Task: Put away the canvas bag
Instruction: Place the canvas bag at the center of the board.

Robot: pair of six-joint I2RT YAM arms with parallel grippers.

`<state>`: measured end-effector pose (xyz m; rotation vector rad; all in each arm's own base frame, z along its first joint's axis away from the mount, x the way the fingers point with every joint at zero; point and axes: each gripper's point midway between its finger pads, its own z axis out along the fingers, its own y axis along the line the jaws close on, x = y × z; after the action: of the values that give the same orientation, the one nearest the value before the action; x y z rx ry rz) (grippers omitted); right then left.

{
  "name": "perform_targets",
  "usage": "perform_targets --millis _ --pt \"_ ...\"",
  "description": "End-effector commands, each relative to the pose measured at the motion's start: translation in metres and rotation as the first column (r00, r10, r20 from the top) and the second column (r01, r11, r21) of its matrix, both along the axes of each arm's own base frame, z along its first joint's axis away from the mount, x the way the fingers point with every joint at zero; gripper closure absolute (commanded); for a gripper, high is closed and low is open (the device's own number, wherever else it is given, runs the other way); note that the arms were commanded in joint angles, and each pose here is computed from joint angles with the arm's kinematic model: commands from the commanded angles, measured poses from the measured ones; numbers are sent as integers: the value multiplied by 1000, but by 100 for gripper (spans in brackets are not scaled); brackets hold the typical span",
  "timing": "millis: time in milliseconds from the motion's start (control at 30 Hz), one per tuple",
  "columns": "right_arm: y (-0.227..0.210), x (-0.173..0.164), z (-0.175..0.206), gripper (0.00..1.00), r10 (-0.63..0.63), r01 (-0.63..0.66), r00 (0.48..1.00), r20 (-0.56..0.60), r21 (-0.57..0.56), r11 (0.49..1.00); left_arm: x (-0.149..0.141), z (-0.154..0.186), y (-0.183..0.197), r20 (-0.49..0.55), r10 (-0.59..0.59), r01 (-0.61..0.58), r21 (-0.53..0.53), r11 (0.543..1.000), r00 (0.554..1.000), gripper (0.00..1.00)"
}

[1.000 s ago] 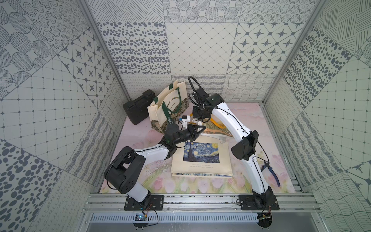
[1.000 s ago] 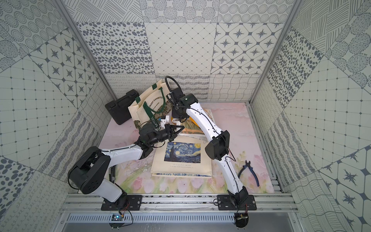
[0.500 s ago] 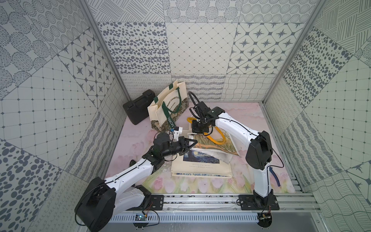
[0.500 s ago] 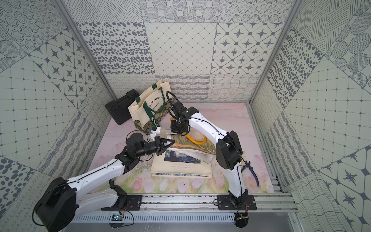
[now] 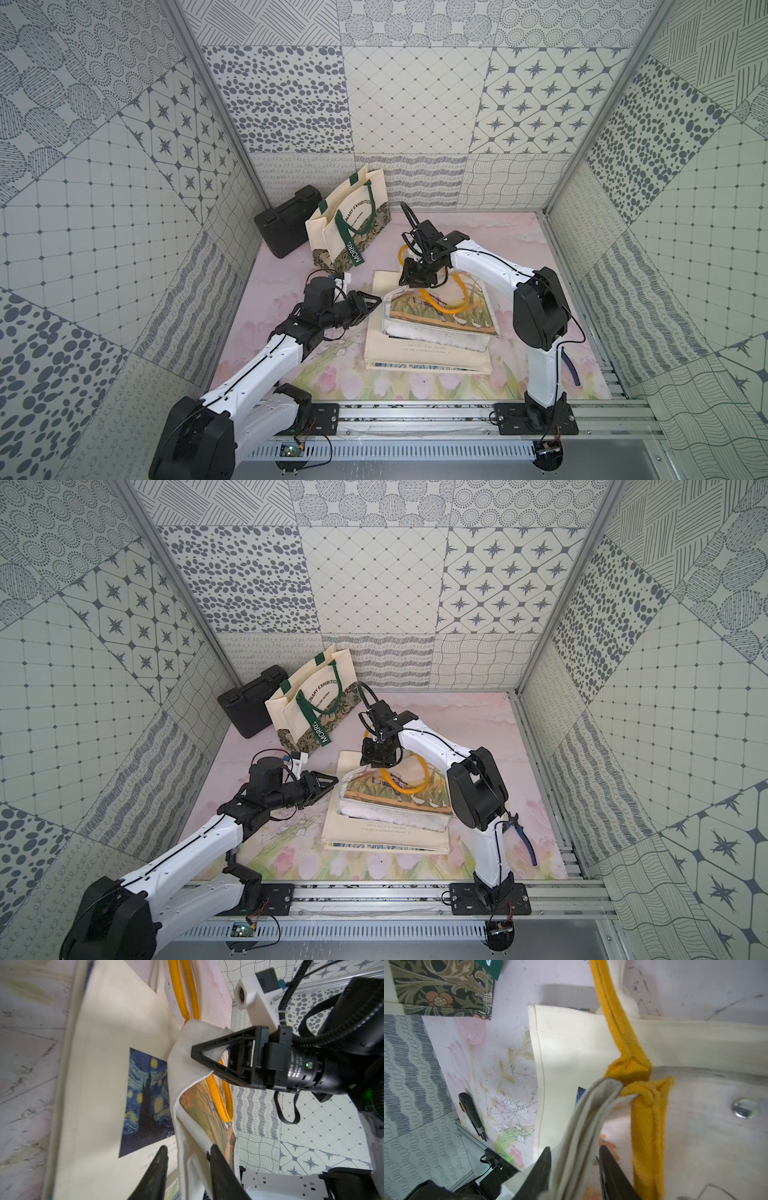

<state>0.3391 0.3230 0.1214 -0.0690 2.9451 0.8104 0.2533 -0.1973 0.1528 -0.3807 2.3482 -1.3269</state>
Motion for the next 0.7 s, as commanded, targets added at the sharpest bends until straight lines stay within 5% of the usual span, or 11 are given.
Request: perform_targets --millis 0,233,467,667 --pt "-11 -7 60 50 -2 -7 998 55 155 988 7 0 18 79 11 -22 143 990 997 64" --pt "-45 -23 88 45 -45 28 997 55 281 959 4 9 22 107 15 -31 156 987 994 65" --pt "-114 -33 36 50 -265 272 962 -63 248 930 2 11 12 116 -12 1 94 996 993 69" --pt "-141 -49 7 50 -304 314 949 -81 197 929 -1 9 9 114 -25 13 104 994 993 66"
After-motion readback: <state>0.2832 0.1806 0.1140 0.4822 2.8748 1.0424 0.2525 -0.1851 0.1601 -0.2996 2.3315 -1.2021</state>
